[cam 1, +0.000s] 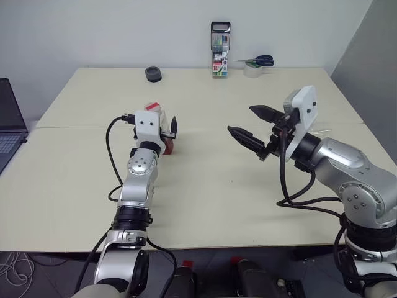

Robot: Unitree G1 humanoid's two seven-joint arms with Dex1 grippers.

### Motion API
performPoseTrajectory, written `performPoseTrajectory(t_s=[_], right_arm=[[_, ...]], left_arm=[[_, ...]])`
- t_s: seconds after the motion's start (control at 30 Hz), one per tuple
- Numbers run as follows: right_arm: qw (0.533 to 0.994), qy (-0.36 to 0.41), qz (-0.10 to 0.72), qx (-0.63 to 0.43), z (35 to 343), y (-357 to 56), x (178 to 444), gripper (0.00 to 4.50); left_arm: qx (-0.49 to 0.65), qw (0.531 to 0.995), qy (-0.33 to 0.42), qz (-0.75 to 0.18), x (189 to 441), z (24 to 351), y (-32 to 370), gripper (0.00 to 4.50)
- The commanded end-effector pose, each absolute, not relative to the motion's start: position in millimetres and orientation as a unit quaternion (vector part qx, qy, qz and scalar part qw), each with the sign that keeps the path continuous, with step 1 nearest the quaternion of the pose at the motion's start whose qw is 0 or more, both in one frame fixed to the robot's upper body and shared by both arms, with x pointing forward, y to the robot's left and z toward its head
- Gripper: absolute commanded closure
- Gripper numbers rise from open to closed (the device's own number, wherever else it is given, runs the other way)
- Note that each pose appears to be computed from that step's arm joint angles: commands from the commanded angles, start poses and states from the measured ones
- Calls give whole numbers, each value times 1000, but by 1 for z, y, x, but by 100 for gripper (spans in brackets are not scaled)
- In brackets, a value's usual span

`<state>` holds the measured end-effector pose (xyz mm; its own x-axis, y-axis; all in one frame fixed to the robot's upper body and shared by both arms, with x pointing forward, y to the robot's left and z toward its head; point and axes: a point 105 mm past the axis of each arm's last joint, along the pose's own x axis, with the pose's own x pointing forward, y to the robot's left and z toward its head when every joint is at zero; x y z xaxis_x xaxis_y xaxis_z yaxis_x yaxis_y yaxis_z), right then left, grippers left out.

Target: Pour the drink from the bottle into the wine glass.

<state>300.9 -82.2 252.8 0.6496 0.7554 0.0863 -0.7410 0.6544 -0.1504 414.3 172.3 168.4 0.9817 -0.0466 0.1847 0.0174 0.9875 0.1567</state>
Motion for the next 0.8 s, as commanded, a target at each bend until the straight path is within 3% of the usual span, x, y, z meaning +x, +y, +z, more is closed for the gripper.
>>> performPoseTrajectory(t_s=[0.03, 0.17, 0.2, 0.5, 0.63, 0.8], right_arm=[[903, -97, 415, -57, 263, -81, 296, 0], [903, -98, 416, -56, 264, -79, 295, 0], [903, -98, 415, -56, 264, -79, 296, 0], [904, -98, 413, -55, 264, -80, 296, 0], [905, -97, 411, -57, 263, -82, 297, 0], [904, -98, 413, -58, 264, -81, 298, 0]], left_arm=[[79, 991, -110, -12, 412, 177, 175, 1], [72, 991, -110, -13, 412, 177, 175, 1], [70, 991, -110, -13, 412, 178, 175, 20], [67, 991, -112, -14, 411, 178, 177, 262], [77, 992, -97, -19, 411, 171, 174, 274], [91, 988, -110, -64, 413, 185, 158, 274]])
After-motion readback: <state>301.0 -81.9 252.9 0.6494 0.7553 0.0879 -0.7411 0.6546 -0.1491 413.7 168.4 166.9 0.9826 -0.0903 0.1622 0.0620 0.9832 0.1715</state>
